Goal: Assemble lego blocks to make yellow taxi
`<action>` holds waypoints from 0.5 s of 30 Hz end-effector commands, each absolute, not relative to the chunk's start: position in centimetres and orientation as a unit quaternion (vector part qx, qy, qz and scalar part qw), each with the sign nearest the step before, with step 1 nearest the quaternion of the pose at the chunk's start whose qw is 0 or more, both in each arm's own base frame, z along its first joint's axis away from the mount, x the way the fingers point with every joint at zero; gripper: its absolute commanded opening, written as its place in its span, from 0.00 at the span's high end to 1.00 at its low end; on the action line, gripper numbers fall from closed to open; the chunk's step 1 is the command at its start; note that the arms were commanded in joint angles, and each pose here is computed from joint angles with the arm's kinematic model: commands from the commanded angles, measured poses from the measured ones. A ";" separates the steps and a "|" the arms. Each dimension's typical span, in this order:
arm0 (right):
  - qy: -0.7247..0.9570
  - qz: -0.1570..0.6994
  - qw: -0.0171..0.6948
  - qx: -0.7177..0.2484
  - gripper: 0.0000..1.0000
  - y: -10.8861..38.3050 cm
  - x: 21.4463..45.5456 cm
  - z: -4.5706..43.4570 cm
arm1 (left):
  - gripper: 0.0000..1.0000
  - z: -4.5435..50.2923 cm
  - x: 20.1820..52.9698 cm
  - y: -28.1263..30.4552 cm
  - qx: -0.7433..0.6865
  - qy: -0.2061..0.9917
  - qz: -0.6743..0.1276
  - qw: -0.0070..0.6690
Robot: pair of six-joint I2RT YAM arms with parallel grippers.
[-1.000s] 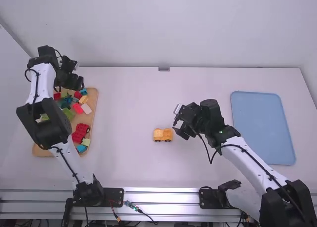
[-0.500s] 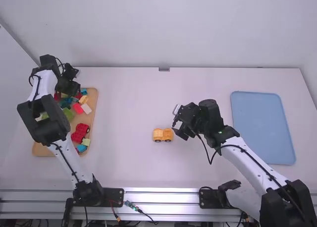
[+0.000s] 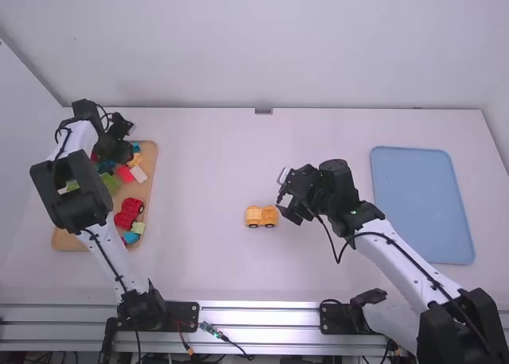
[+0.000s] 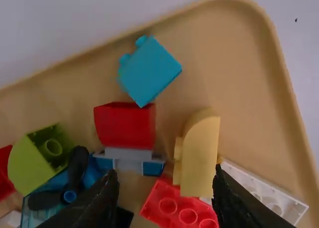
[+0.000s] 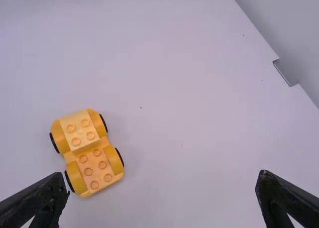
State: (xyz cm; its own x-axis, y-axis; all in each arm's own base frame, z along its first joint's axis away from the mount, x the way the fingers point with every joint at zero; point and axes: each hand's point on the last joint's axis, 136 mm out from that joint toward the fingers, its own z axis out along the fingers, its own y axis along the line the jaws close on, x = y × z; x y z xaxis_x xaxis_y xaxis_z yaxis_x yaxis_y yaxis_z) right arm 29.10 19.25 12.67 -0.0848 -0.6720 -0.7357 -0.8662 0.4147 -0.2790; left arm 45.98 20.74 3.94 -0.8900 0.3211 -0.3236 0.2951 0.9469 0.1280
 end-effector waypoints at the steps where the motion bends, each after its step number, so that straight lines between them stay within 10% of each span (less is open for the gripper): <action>1: 0.726 0.115 0.427 -0.527 0.01 19.2 29.0 13.0 | 0.51 2.5 45.9 19.4 0.168 0.969 0.005 0.180; 15: 0.728 0.110 0.427 -0.526 0.01 19.1 29.1 12.9 | 0.52 0.4 46.6 19.0 0.169 0.963 0.012 0.209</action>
State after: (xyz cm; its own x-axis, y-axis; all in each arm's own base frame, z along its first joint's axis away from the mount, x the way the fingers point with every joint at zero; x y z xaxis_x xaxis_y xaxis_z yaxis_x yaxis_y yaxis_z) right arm 29.17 19.18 12.65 -0.0868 -0.6741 -0.7335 -0.8637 0.4179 -0.2818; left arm 47.12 19.94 1.89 -0.8499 0.3328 -0.4085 0.3070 0.9429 0.1295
